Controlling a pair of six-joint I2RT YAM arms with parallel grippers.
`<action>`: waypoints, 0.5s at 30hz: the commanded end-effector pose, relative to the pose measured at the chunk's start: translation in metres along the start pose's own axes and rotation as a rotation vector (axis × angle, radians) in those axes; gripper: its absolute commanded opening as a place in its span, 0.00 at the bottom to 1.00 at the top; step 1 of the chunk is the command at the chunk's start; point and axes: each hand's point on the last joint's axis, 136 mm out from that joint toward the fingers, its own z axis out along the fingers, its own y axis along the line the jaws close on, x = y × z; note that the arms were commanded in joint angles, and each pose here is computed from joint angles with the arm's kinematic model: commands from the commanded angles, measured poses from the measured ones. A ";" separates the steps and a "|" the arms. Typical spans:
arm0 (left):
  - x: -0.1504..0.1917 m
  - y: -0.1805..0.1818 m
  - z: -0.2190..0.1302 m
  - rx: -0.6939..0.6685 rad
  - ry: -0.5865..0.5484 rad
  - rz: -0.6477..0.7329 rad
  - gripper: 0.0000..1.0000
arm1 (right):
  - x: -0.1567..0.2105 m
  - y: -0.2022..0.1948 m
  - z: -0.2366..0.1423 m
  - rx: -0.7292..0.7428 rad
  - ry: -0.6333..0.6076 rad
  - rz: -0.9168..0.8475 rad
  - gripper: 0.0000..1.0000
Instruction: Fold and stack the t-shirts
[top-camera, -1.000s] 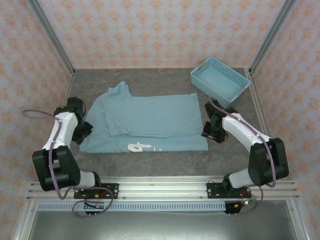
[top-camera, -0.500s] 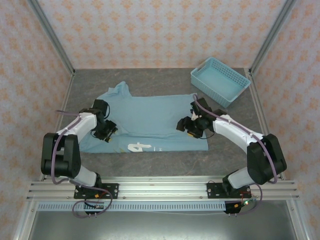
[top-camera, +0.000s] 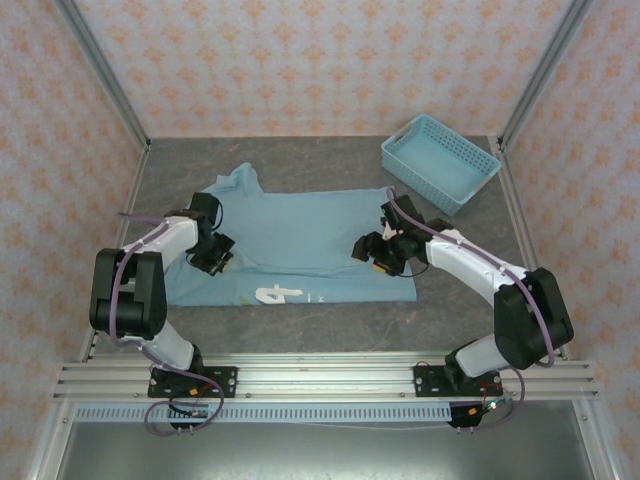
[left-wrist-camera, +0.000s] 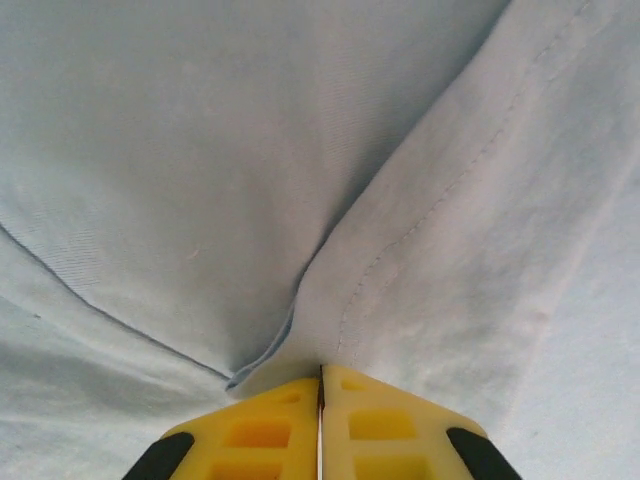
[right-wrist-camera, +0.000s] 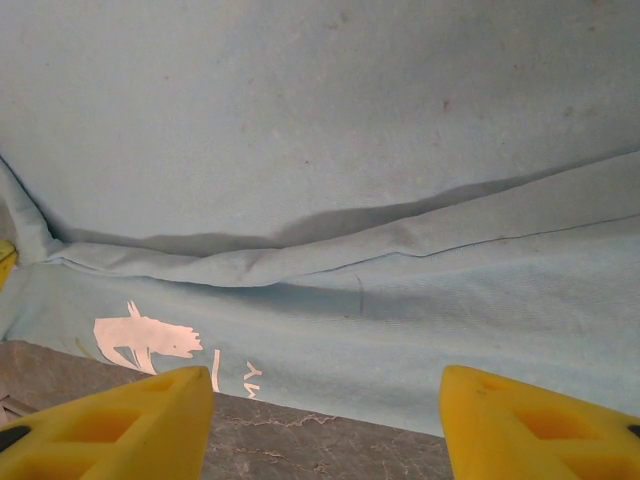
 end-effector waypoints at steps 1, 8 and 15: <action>-0.009 -0.010 -0.006 0.004 -0.049 0.036 0.00 | -0.004 0.005 -0.005 -0.010 -0.023 -0.002 0.61; -0.006 -0.012 -0.022 -0.071 -0.072 0.116 0.00 | -0.005 0.005 -0.005 -0.004 -0.019 -0.005 0.61; 0.003 0.015 -0.013 -0.115 -0.056 0.098 0.39 | -0.002 0.011 -0.006 -0.035 -0.006 -0.013 0.62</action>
